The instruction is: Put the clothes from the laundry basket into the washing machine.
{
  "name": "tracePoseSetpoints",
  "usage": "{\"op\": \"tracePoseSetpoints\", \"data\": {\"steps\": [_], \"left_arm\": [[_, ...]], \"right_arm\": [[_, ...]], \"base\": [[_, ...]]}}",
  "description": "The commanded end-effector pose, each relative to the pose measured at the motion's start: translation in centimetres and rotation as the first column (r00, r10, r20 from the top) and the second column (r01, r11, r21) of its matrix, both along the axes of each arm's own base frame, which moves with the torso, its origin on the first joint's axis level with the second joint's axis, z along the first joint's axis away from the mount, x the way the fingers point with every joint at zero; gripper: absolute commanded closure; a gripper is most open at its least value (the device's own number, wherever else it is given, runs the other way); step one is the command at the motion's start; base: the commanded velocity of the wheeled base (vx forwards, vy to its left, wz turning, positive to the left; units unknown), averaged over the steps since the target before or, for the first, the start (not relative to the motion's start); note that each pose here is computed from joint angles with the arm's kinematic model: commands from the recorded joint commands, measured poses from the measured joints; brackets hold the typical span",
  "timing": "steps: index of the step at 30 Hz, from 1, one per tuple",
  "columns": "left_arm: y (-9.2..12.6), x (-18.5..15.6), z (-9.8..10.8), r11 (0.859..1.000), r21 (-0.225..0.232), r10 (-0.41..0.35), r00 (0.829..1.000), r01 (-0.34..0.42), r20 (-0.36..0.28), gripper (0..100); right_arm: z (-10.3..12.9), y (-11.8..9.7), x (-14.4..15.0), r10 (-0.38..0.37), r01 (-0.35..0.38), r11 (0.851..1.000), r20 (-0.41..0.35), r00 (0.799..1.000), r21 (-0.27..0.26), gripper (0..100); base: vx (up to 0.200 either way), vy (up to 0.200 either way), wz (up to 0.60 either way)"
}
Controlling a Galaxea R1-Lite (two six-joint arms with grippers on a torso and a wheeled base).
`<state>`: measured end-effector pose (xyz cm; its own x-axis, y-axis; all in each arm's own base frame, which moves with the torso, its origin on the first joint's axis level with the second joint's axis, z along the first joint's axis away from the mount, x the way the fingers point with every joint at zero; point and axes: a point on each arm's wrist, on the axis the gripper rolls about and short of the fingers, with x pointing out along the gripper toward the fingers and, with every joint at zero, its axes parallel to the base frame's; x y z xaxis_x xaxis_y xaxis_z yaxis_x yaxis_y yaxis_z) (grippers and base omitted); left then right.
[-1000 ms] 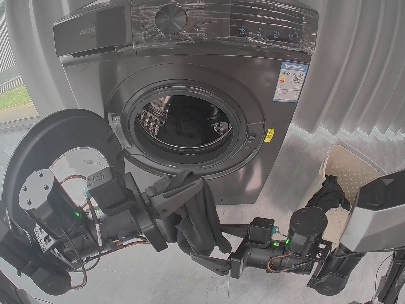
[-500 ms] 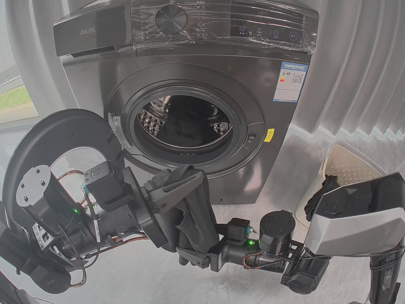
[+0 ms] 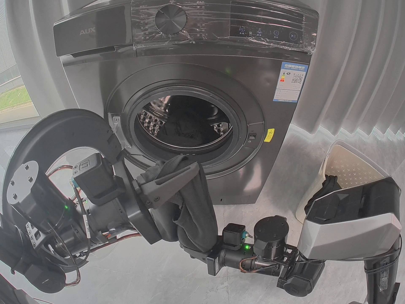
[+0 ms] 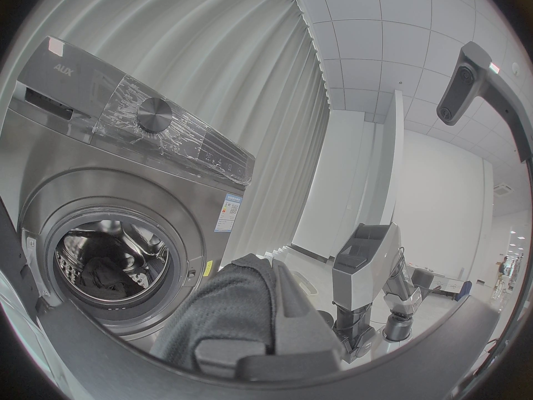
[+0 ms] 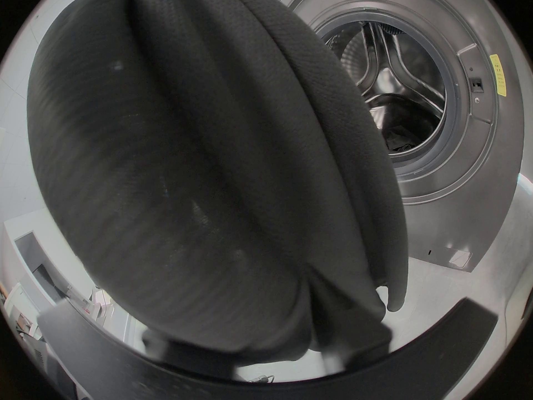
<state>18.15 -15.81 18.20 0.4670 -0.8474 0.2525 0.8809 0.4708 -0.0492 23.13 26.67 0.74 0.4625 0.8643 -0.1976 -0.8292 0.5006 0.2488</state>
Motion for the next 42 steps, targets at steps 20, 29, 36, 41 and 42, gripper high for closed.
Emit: {"op": "tracePoseSetpoints", "data": {"steps": [20,29,36,41,42], "left_arm": [[0.7,3.1,-3.0,0.986,0.067,0.157,0.983,-0.151,-0.100,100],[0.7,3.0,-3.5,0.986,0.083,0.157,0.980,-0.148,-0.119,100],[0.7,2.7,-3.6,0.986,0.087,0.150,0.981,-0.140,-0.121,0],[0.9,1.9,-4.3,0.987,0.112,0.135,0.980,-0.119,-0.147,0],[0.9,1.7,-4.5,0.986,0.119,0.131,0.979,-0.113,-0.155,0]], "right_arm": [[8.8,-5.5,-9.6,0.151,-0.156,0.985,0.075,0.986,0.069,100],[10.3,-6.4,-8.4,0.095,-0.111,0.989,0.145,0.985,0.101,100],[11.0,-6.6,-7.6,0.057,-0.080,0.988,0.172,0.983,0.130,100],[12.9,-6.2,-6.3,0.017,-0.063,0.979,0.227,0.974,0.196,100],[13.1,-6.2,-6.2,0.011,-0.060,0.977,0.234,0.972,0.204,100]], "base": [[0.000,0.000,0.00],[0.000,0.000,0.00],[0.000,0.000,0.00],[0.000,0.000,0.00],[0.000,0.000,0.00]]}}
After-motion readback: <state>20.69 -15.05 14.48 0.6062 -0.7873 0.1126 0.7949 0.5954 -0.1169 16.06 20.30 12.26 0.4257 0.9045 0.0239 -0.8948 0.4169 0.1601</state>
